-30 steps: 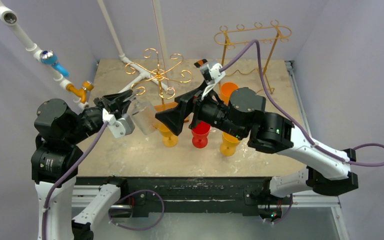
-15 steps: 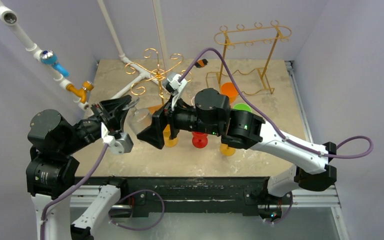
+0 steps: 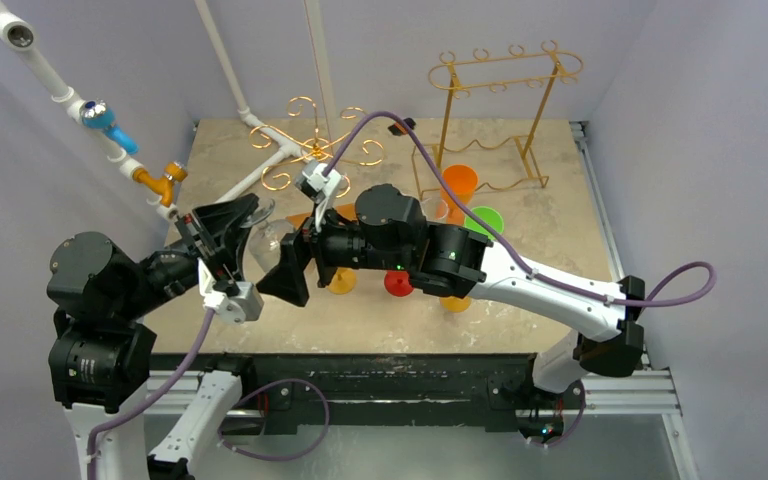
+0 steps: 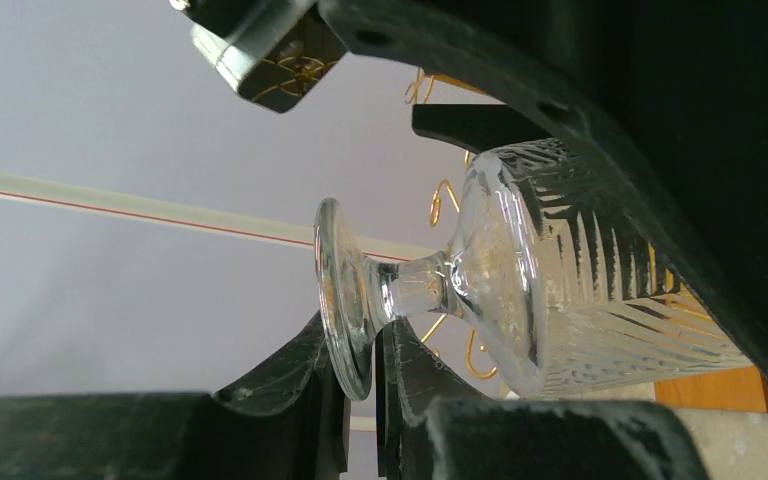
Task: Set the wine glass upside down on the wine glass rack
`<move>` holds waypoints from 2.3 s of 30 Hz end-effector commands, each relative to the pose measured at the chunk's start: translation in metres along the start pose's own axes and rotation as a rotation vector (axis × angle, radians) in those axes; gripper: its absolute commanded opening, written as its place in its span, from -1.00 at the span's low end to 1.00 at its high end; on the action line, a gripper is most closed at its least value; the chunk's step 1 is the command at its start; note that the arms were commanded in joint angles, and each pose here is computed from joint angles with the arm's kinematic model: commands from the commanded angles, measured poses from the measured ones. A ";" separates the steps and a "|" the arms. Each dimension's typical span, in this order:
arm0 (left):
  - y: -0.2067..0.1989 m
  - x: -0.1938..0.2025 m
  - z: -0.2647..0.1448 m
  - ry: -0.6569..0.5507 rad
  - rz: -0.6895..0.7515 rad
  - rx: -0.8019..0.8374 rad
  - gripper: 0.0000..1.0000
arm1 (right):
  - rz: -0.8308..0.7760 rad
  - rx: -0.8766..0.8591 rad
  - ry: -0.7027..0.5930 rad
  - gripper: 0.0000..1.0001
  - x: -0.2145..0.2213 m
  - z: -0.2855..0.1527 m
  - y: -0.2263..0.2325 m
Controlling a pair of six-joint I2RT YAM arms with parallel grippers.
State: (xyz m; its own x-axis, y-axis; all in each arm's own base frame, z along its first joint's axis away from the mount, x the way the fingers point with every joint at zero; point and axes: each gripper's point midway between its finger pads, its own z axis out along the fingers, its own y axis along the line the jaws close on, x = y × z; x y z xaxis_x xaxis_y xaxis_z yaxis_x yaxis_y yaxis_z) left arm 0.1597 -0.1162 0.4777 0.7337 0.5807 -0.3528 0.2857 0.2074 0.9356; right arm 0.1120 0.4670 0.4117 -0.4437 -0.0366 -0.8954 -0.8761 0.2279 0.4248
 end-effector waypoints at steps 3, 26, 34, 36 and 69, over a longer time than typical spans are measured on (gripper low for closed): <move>0.018 -0.031 -0.006 -0.106 0.152 -0.044 -1.00 | -0.001 -0.028 -0.100 0.57 -0.021 -0.007 0.008; 0.020 0.038 0.016 0.127 -0.572 -0.119 0.87 | -0.118 0.443 -0.222 -0.53 0.005 -0.084 -0.110; -0.011 0.093 0.033 0.293 -0.721 -0.077 0.62 | -0.156 0.517 -0.223 -0.58 0.012 -0.093 -0.145; -0.017 0.097 0.035 0.292 -0.723 -0.068 0.55 | -0.166 0.524 -0.225 -0.58 0.010 -0.091 -0.151; -0.081 0.143 0.051 0.376 -0.728 0.081 0.16 | -0.174 0.559 -0.190 -0.61 0.010 -0.064 -0.214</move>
State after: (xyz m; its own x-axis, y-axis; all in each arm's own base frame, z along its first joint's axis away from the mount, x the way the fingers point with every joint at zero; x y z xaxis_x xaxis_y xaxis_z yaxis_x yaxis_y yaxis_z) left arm 0.2700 -0.0902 0.3480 0.0671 0.5412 -0.8382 0.6698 0.5982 0.4399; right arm 0.2767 0.3401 0.2750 -0.3030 -0.0573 -0.9513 -0.6339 0.7574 0.1563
